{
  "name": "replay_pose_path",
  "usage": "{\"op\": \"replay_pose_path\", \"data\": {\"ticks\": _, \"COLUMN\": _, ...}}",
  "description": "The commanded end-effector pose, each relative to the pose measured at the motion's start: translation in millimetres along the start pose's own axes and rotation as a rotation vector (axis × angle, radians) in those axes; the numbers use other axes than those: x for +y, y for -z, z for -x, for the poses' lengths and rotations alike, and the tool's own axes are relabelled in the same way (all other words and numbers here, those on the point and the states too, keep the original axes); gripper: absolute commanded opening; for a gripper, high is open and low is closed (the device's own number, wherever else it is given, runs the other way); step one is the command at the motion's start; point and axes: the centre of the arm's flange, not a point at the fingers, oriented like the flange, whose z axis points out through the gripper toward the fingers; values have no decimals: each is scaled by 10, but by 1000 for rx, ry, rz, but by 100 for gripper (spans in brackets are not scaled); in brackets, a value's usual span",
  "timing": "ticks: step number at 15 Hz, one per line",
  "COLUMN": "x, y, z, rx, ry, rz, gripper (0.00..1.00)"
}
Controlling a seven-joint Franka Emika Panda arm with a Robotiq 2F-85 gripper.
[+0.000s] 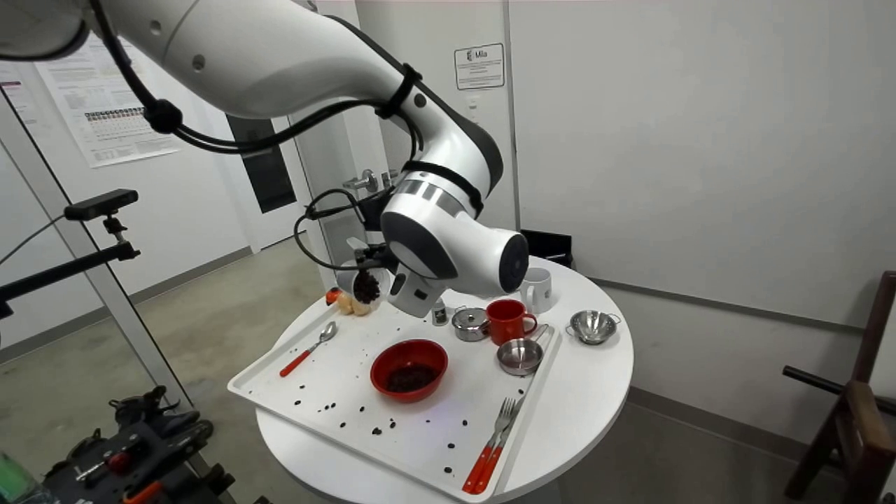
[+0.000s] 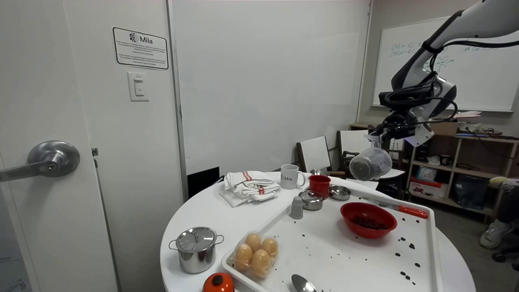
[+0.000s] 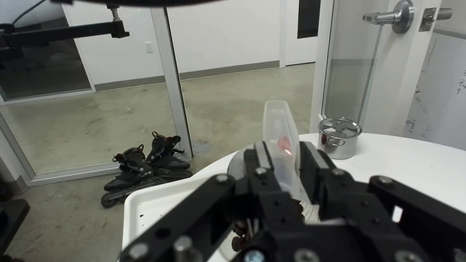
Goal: Pout the contents of the cup into the bowl
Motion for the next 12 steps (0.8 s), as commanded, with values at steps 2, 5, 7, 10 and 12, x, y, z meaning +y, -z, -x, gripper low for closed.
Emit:
{"op": "replay_pose_path", "data": {"ticks": 2, "x": -115, "y": 109, "z": -47, "rx": -70, "ry": -34, "rz": -7, "gripper": 11}}
{"op": "replay_pose_path", "data": {"ticks": 5, "x": -124, "y": 120, "z": -82, "rx": -91, "ry": -45, "rz": -12, "gripper": 11}}
{"op": "replay_pose_path", "data": {"ticks": 7, "x": -125, "y": 107, "z": -110, "rx": -100, "ry": -54, "rz": -13, "gripper": 11}}
{"op": "replay_pose_path", "data": {"ticks": 10, "x": -120, "y": 83, "z": -133, "rx": -106, "ry": -62, "rz": -16, "gripper": 11}}
{"op": "replay_pose_path", "data": {"ticks": 12, "x": -127, "y": 78, "z": -147, "rx": -127, "ry": -73, "rz": 1, "gripper": 11}}
